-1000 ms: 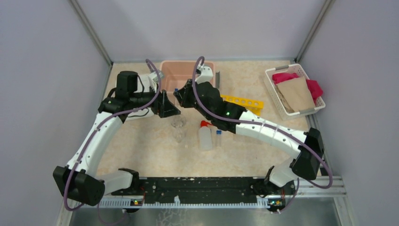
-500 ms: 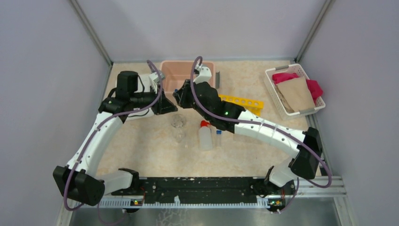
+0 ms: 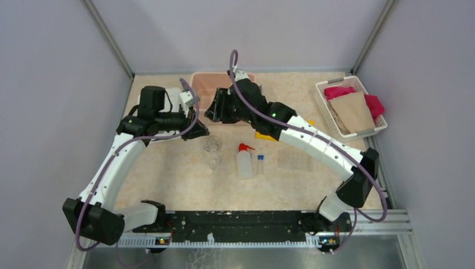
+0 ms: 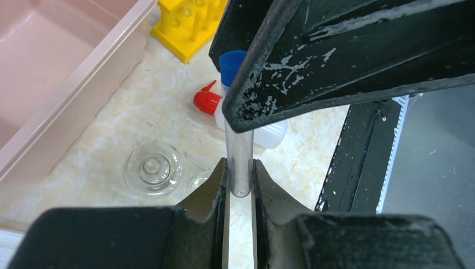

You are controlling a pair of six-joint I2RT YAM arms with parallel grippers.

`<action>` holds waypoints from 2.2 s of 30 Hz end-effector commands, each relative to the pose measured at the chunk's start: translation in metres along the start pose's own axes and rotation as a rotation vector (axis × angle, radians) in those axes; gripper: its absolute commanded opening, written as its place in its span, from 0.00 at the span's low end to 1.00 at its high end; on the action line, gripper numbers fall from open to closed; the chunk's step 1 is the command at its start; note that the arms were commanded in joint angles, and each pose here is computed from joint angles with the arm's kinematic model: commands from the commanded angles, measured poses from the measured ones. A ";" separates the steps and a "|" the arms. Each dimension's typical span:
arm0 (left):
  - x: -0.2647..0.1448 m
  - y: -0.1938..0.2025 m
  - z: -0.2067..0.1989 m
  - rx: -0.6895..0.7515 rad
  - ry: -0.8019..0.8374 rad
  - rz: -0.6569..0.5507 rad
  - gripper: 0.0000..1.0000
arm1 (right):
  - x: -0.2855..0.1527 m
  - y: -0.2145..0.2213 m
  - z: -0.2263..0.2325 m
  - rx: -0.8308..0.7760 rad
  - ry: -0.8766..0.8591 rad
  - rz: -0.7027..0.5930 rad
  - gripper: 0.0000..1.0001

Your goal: Organize the chemistry lab equipment

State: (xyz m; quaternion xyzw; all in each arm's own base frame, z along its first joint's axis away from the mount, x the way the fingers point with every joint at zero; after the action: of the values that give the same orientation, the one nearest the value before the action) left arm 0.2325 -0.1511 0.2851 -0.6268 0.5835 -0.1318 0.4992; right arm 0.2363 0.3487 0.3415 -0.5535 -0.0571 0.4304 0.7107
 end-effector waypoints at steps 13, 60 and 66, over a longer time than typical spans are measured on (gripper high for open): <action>-0.009 -0.008 -0.010 0.131 0.008 -0.012 0.13 | 0.000 -0.018 0.018 -0.035 -0.140 0.121 0.22; -0.004 -0.024 0.017 -0.089 -0.216 -0.014 0.99 | -0.148 0.145 -0.277 0.033 1.156 0.155 0.00; -0.006 -0.023 0.019 -0.087 -0.244 -0.020 0.99 | -0.141 0.152 -0.281 0.046 1.156 0.158 0.00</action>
State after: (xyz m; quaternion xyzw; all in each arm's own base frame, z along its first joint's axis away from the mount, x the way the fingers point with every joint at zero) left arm 0.2559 -0.1419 0.2893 -0.6599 0.5315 -0.0309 0.5302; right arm 0.2123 0.0468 0.1615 -0.6975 0.4023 0.1363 0.5772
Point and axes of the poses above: each gripper's point midway between its finger pads, its own x axis out along the fingers, its own z axis along the line the jaws close on, y = z × x, the point moved 6 cm from there along -x, back along the fingers, and after that the axes turned 15 degrees about -x, right-handed, at the moved point
